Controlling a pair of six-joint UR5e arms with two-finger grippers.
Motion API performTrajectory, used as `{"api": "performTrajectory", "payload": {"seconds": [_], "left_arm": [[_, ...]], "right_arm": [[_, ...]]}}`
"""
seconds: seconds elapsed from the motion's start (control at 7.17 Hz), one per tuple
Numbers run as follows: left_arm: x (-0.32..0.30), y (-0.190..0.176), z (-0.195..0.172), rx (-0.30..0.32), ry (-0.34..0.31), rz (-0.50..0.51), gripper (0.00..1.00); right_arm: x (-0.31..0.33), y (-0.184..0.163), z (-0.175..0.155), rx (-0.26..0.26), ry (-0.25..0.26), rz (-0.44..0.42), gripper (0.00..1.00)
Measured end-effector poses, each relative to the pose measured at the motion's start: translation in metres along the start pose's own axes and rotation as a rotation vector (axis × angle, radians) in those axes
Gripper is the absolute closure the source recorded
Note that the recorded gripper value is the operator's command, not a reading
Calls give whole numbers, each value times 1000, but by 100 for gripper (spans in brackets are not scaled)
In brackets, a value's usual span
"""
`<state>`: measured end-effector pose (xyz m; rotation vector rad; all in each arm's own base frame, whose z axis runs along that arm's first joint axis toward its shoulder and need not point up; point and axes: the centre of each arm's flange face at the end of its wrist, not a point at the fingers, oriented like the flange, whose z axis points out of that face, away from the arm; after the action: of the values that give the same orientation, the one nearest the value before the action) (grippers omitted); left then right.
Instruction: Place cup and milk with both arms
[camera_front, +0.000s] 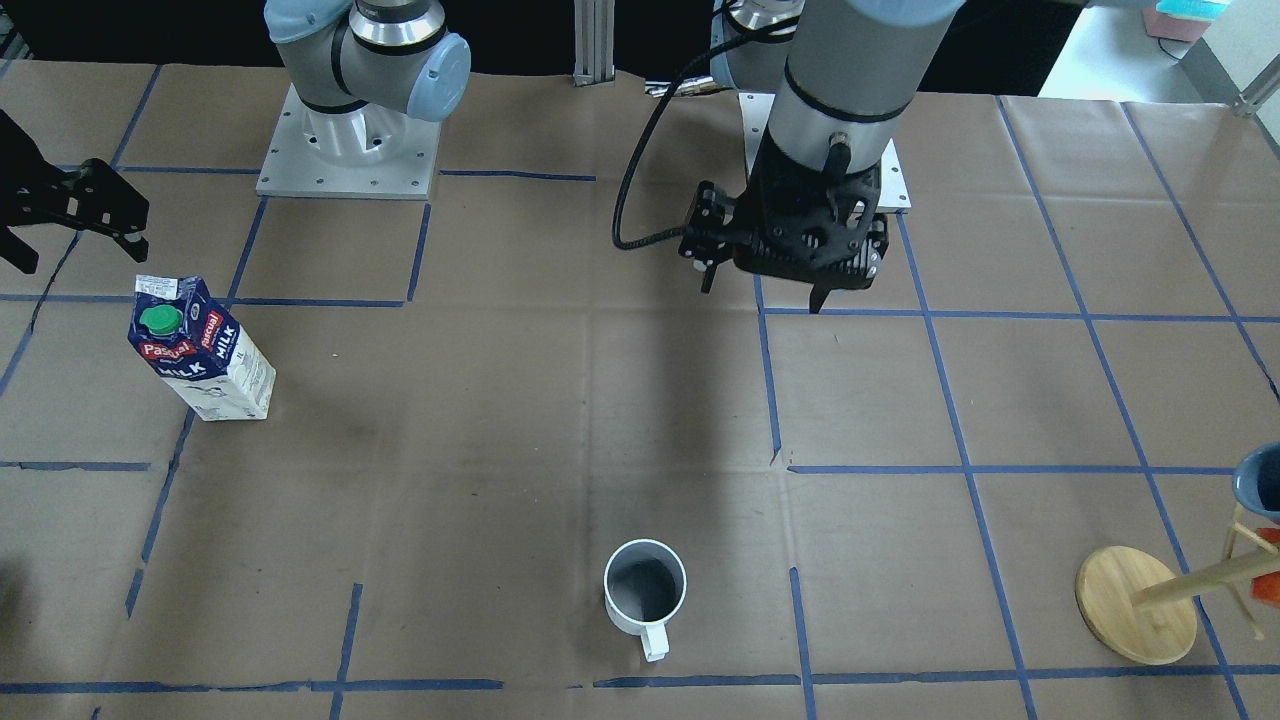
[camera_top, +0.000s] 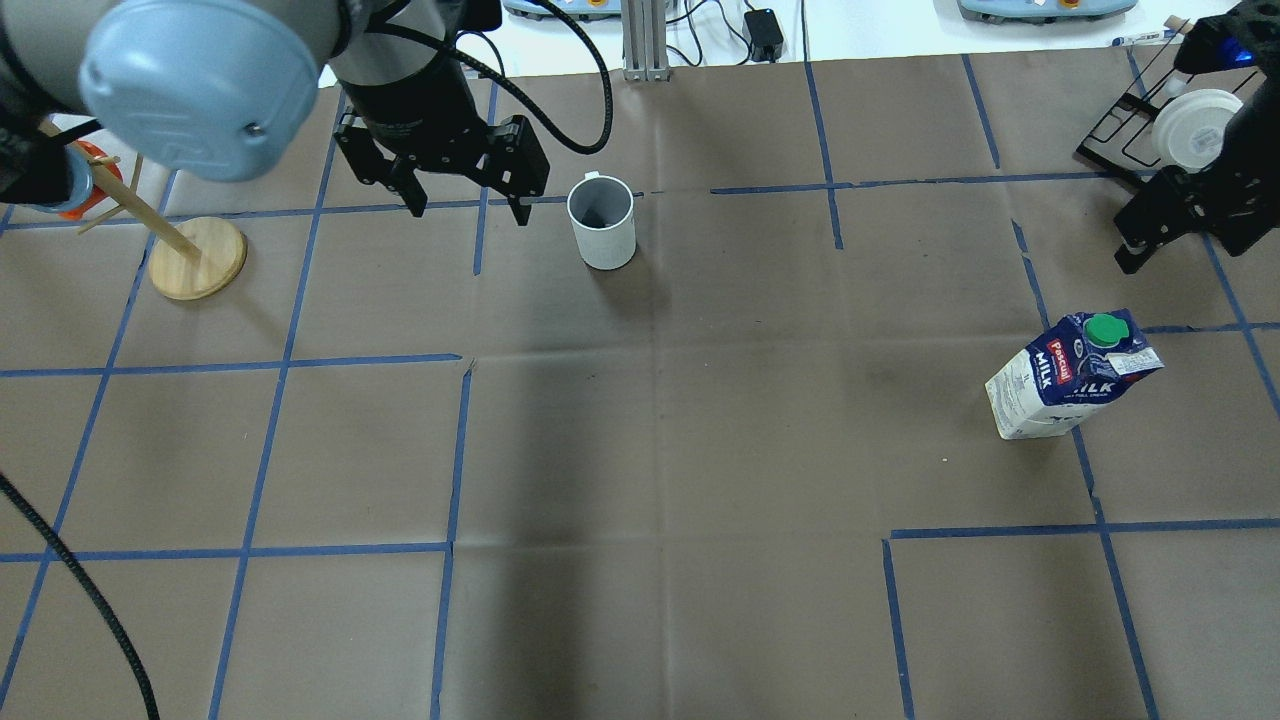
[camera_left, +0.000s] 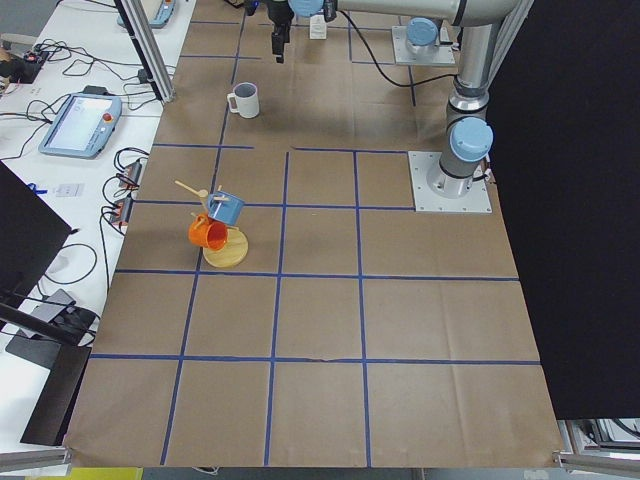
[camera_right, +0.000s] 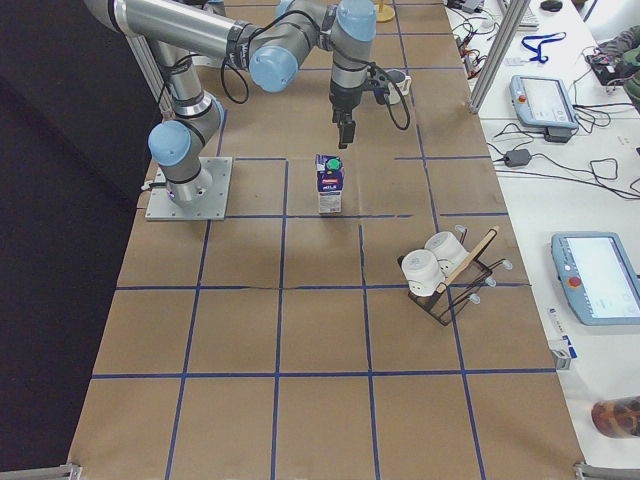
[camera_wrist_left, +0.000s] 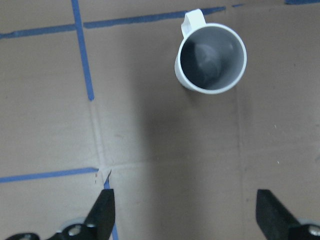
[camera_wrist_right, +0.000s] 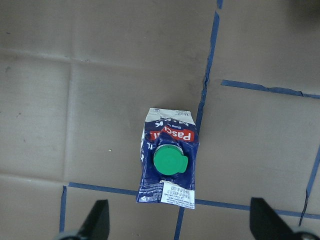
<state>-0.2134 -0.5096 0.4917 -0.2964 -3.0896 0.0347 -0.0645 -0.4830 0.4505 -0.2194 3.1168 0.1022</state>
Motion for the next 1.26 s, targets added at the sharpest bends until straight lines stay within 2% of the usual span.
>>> {"api": "performTrajectory", "payload": {"seconds": [0.42, 1.26], "left_arm": [[-14, 51, -15, 16, -2, -13, 0], [-19, 57, -11, 12, 6, -54, 0]], "right_arm": [[-2, 9, 53, -17, -19, 38, 0], [-2, 7, 105, 6, -3, 66, 0]]}}
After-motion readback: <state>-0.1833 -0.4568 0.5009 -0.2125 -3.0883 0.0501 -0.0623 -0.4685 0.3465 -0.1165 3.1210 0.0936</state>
